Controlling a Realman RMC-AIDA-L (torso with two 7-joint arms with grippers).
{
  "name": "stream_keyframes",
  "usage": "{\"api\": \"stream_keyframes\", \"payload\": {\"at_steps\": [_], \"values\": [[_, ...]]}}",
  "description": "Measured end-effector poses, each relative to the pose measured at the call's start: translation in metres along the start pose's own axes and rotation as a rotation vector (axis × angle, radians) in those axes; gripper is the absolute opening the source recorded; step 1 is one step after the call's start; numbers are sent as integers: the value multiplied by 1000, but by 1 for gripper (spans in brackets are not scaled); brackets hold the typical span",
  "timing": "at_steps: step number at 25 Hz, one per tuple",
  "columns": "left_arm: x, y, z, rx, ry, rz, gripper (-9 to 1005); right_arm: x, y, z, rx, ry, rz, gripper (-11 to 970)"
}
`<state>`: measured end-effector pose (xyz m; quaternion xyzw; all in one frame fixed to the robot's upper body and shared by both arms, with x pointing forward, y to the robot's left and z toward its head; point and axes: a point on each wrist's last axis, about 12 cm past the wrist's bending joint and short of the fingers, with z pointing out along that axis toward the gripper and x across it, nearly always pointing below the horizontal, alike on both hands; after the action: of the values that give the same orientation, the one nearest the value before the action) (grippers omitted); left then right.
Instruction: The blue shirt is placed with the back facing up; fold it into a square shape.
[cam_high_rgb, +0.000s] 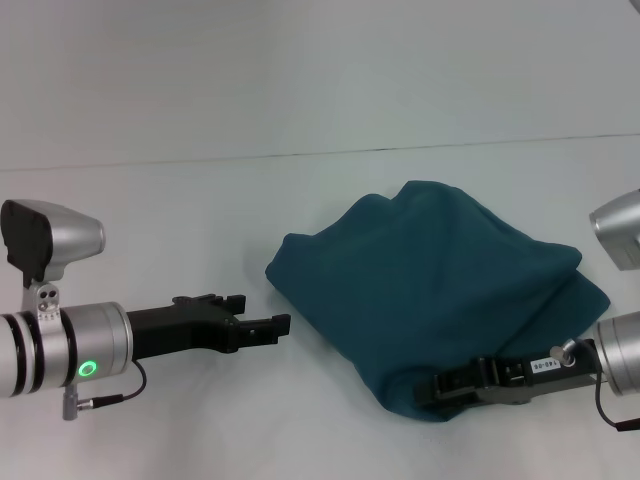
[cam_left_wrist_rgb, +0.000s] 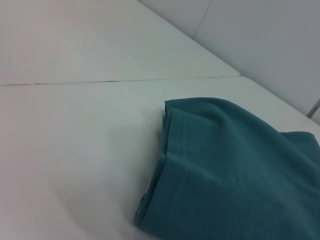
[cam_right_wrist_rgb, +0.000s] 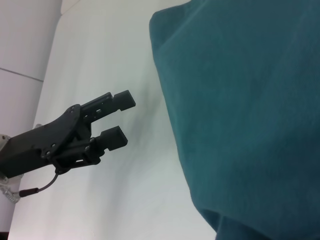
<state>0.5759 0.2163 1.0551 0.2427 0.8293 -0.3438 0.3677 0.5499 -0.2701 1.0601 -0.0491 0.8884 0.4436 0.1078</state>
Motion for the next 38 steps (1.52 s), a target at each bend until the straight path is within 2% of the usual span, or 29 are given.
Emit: {"api": "stream_keyframes", "payload": {"at_steps": [5,10,18,24,31,38], "values": [[0,0,0,0,1,1,874,-1,1,4,5,-4,-2,485],[0,0,0,0,2,3,874,-3,4,8,0,4,-13,303],[-1,0,0,0,2,5,873,-3,5,7,-2,3,-35,70],[-1,0,0,-1,2,5,873,0,6,5,-28,5,-60,17],[-1,1,0,-1,0,4,874,7,9,-2,-101,9,-120,19],[-2,1,0,-2,-1,4,873,19,-3,-14,-90,-6,-87,19]]}}
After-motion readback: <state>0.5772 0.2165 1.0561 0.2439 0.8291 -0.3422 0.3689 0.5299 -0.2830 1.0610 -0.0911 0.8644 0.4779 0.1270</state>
